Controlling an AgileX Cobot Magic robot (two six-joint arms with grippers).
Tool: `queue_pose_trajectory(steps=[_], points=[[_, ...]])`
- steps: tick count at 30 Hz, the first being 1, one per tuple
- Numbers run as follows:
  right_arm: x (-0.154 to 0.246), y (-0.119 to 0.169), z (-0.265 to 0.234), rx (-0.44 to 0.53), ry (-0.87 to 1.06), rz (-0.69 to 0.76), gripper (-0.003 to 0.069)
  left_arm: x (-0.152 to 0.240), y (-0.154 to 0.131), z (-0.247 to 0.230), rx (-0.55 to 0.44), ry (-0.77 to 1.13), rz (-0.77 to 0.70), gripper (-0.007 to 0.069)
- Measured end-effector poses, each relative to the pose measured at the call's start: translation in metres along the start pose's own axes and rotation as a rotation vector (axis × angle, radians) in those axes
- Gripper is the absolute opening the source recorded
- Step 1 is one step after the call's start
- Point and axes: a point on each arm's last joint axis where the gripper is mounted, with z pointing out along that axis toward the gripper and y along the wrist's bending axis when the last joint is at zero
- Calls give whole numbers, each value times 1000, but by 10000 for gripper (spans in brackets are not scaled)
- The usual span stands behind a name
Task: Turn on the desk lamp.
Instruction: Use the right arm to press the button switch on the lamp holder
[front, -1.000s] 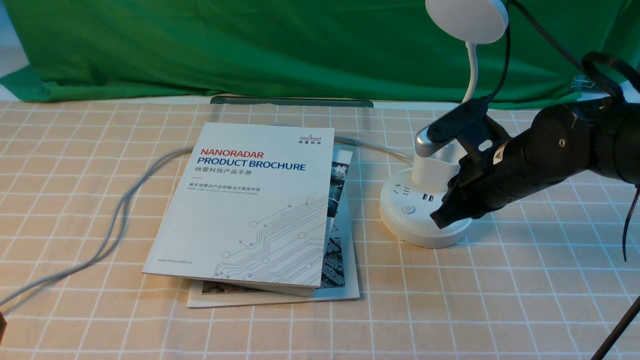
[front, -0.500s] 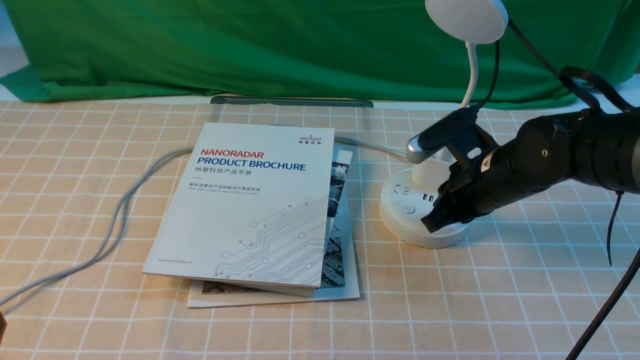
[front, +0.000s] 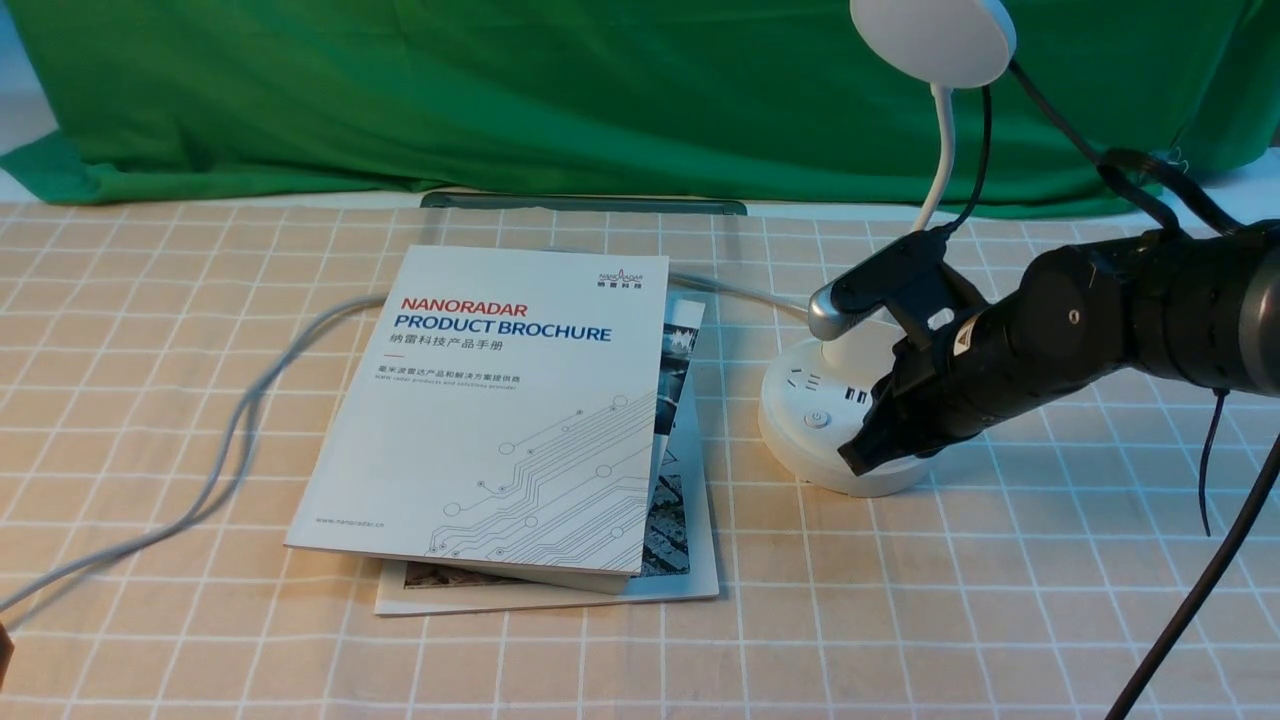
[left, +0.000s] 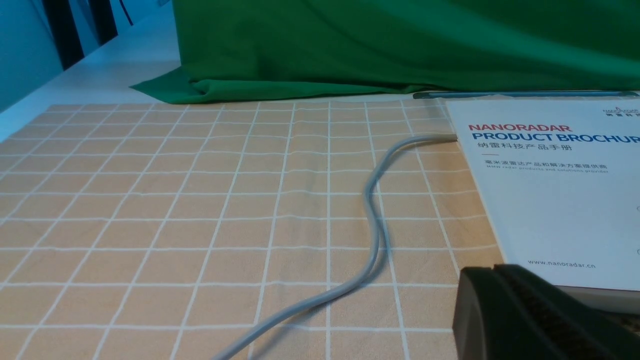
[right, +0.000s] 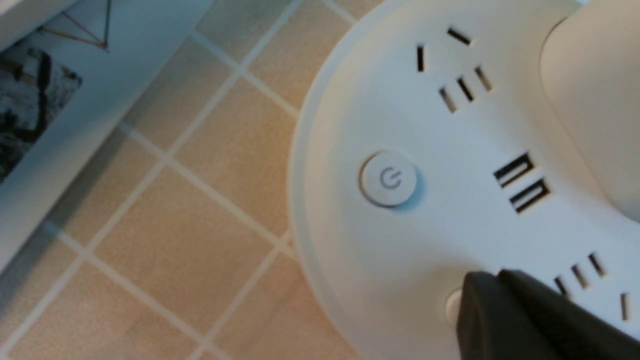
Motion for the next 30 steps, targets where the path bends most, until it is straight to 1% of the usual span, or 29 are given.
queue_pose_trajectory(steps=[7, 24, 27, 30], points=[[-1, 0, 2, -1, 1, 2, 90, 0, 0, 0, 0, 0, 0, 21], [0, 4, 10, -22, 45, -24, 93, 0, 0, 0, 0, 0, 0, 21], [-3, 3, 2, -16, 29, -19, 94, 0, 0, 0, 0, 0, 0, 21], [2, 7, -18, -43, 80, 12, 94, 0, 0, 0, 0, 0, 0, 21]])
